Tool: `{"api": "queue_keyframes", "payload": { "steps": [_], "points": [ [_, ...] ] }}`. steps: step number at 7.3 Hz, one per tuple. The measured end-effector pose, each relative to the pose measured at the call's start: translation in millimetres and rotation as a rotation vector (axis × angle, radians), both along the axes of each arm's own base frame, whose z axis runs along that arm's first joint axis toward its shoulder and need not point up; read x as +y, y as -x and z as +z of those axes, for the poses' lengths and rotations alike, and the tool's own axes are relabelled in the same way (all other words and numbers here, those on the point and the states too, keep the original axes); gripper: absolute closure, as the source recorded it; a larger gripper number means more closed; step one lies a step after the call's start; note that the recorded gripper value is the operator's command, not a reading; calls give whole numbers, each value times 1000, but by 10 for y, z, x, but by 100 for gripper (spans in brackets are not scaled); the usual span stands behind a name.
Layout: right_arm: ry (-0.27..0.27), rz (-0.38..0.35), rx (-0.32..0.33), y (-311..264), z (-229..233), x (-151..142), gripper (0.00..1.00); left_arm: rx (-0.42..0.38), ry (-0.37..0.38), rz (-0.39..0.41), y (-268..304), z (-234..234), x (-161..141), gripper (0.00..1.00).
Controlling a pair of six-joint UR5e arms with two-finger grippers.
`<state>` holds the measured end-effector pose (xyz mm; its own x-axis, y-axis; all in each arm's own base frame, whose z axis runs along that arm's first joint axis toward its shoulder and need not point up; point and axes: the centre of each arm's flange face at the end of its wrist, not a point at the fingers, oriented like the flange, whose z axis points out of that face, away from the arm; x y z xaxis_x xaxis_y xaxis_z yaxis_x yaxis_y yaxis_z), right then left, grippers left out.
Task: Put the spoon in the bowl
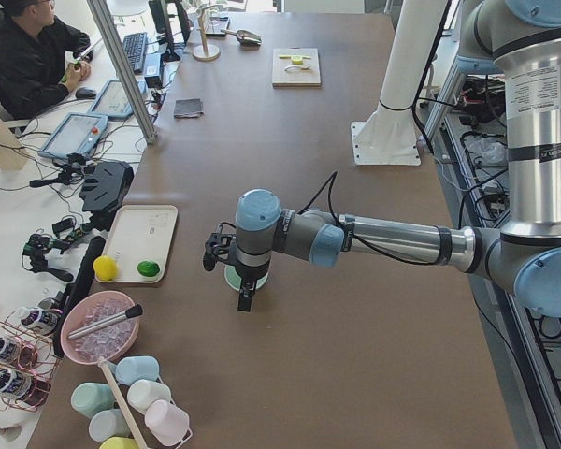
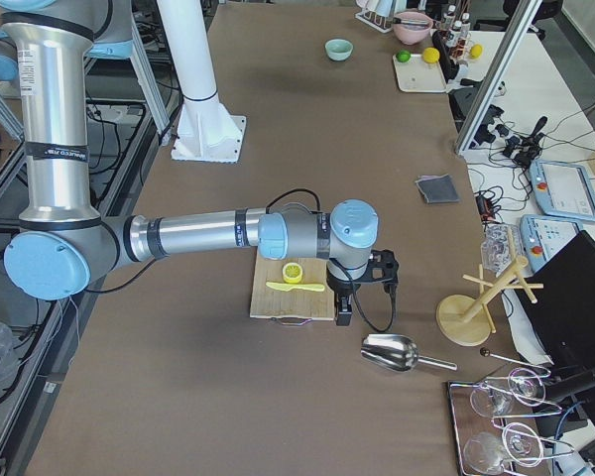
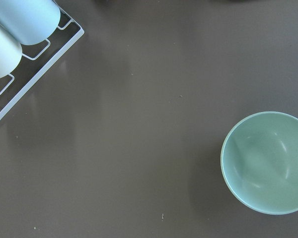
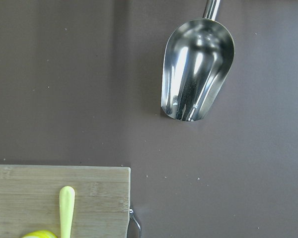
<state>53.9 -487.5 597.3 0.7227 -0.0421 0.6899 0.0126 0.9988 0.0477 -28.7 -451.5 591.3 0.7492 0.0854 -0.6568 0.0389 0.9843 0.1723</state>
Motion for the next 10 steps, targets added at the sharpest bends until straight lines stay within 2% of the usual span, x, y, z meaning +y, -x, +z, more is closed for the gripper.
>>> {"api": "queue_keyframes", "payload": {
  "steps": [2, 5, 6, 7, 8, 10],
  "points": [
    [-2, 2, 0, 0, -18, -9, 0, 12, -56, 3, -15, -110, -47, 2],
    [-8, 4, -2, 6, -65, -25, 0, 45, -242, -18, -54, -23, -232, 2],
    [-12, 4, -2, 11, -84, -37, 0, 61, -249, -49, -74, 38, -301, 2],
    [-29, 2, -3, 15, -125, -65, 0, 84, -220, -90, -112, 138, -384, 2],
    [-68, -4, -2, 34, -171, -104, 0, 117, -182, -120, -240, 250, -433, 2],
    [-146, -37, 0, 212, -242, -184, 0, 183, -145, -119, -785, 405, -456, 2]
  ]
}}
